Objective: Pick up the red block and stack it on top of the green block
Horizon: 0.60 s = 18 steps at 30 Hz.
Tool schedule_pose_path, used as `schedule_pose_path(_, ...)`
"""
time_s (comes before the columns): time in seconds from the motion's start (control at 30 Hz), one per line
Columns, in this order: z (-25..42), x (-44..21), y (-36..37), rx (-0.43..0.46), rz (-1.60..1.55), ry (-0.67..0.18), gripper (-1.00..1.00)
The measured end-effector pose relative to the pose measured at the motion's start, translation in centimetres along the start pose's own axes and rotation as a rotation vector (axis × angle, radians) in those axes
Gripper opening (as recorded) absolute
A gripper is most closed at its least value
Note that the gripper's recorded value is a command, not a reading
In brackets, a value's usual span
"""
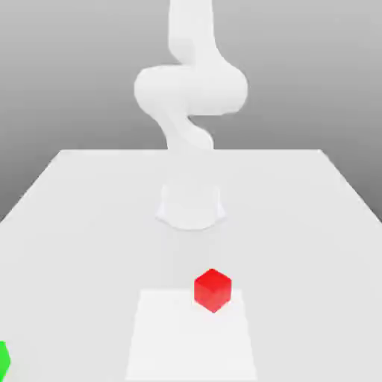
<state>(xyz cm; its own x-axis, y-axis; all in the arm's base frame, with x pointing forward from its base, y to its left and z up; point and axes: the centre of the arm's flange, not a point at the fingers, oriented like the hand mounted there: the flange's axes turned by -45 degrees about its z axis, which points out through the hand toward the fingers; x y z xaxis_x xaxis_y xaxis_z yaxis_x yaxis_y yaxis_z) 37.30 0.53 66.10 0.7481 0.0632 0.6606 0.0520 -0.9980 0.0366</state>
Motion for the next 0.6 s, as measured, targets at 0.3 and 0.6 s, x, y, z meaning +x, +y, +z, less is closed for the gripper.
schedule_pose_path(0.3, 19.6, -11.6, -2.8, 0.093, -0.337, -0.323, 0.0)
schedule_pose_path(0.6, 31.7, -31.9, -5.4, 0.29, -0.685, -0.647, 0.0)
